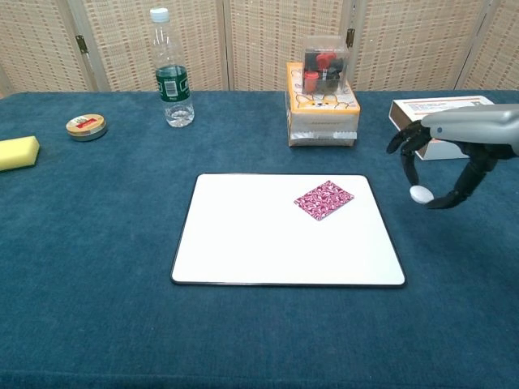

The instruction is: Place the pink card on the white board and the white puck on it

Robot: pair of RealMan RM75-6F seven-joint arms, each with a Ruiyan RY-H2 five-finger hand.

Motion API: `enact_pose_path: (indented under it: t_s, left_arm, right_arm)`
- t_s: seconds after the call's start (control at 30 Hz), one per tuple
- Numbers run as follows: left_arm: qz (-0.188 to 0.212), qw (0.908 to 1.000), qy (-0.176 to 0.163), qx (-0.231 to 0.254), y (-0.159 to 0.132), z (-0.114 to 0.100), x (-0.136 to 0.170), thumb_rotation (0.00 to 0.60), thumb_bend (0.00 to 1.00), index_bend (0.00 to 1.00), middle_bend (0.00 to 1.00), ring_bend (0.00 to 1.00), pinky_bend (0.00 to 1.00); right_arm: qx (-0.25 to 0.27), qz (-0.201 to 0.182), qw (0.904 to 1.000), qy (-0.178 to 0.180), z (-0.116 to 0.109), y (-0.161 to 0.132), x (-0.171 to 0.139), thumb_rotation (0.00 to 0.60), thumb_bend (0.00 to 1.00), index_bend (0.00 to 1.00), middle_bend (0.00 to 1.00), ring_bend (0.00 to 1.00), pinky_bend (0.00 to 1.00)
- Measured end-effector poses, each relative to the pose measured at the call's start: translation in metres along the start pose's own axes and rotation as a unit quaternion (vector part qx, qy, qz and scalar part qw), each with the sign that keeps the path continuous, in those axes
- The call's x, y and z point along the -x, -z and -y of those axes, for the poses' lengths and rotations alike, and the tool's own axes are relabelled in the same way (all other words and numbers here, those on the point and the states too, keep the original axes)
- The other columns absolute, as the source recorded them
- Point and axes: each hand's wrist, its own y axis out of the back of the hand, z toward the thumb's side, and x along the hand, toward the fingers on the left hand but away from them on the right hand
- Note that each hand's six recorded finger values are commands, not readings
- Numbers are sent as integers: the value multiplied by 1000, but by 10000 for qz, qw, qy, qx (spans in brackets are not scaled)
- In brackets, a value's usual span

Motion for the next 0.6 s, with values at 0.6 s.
enact_pose_path:
  t_s: [0.6]
  left_arm:
    - [4,9992,-124,377,15,-17,7,600,294,0,21,91,216]
  right_arm:
    - [-319,212,9990,-248,-11,-56,102,600,182,573,147,0,0]
